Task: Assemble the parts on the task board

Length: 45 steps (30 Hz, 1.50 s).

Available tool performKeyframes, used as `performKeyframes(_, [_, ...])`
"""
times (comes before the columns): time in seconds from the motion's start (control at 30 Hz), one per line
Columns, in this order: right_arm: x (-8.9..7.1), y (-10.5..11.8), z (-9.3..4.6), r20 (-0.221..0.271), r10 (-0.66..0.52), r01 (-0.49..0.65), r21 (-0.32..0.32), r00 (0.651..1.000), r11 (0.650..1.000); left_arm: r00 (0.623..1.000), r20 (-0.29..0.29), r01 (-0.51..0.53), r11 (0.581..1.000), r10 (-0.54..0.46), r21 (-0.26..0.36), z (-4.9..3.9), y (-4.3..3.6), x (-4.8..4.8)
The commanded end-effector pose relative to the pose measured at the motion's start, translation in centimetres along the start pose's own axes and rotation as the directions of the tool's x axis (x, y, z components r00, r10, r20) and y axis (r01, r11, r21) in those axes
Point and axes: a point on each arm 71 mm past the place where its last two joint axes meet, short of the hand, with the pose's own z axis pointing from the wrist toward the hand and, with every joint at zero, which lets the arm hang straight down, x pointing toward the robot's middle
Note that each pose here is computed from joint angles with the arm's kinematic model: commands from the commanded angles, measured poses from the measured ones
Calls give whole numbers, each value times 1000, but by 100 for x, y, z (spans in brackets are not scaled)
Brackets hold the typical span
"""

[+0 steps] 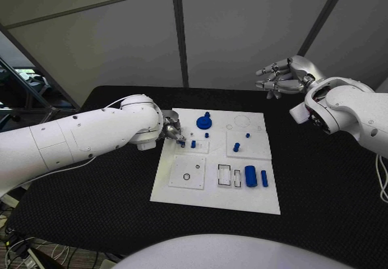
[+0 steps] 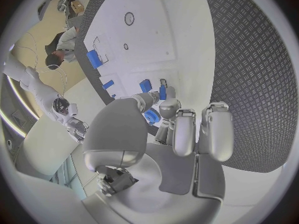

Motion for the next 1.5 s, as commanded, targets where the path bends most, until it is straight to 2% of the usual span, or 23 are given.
performKeyframes(0.03, [0, 16, 4, -5, -1, 1, -10, 1000, 1000, 1000, -5, -24, 1000, 24, -6, 0, -8, 13])
performKeyframes(0.43, [2, 15, 5, -6, -1, 1, -10, 1000, 1000, 999, -12, -31, 999, 31, -16, 25, 12, 22])
performKeyframes(1.5, [3, 11, 5, -8, -1, 1, -9, 1000, 1000, 996, -55, -73, 997, 72, -14, 34, -16, 63])
